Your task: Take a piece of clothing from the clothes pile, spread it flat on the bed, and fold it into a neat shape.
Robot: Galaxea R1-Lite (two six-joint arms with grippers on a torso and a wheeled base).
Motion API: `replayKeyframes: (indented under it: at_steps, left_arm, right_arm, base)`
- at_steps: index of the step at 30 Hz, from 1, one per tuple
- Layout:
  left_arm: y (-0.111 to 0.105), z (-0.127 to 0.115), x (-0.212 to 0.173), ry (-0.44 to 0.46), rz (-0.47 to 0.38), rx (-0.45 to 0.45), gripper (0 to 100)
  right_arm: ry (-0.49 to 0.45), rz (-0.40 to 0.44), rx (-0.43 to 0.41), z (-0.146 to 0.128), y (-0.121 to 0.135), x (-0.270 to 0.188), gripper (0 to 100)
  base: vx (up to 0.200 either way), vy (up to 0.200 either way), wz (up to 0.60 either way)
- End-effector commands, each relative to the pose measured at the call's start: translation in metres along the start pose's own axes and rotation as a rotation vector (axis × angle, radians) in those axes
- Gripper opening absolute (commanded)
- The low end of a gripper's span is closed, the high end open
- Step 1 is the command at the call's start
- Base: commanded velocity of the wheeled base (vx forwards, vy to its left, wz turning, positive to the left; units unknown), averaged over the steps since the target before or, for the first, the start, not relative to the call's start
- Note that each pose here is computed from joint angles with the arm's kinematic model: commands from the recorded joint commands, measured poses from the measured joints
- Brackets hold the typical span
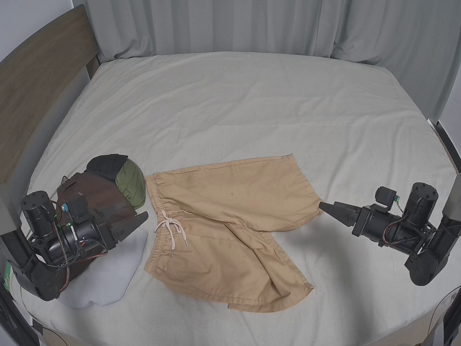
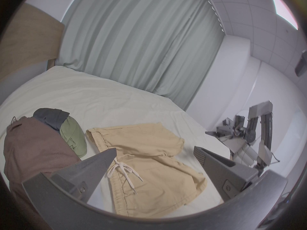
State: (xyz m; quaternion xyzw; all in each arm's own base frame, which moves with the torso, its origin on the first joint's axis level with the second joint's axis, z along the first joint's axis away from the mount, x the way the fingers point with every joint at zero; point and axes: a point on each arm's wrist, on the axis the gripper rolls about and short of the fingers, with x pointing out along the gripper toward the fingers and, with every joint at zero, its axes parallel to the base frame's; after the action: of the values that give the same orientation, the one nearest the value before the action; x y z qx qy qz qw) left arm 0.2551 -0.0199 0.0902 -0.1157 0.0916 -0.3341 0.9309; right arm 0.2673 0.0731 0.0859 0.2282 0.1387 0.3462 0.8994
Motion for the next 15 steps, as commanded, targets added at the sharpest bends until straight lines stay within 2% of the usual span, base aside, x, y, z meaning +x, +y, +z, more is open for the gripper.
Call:
replayKeyframes:
  at_steps: [1,5,15]
  left_arm:
    - [-0.0054,-0.0063,-0.0110,0.031,-0.015,0.029,100]
    - [-0.0075,-0.0086,-0.0134,0.043,-0.040,0.097,100]
    - [-0.0092,-0.0112,-0.0179,0.055,-0.113,0.181,100]
  right_arm:
    - [0.013,0.009,0.004,-0.0035,0.0035,0.0016,100]
    - [0.042,0.016,0.027,-0.0101,0.0070,0.0001,100]
    - [0.054,0.020,0.045,-0.0134,0.0098,-0.0005,100]
  base:
    - [0.000,0.000,0.00]
    - [0.000,0.000,0.00]
    - [0.000,0.000,0.00]
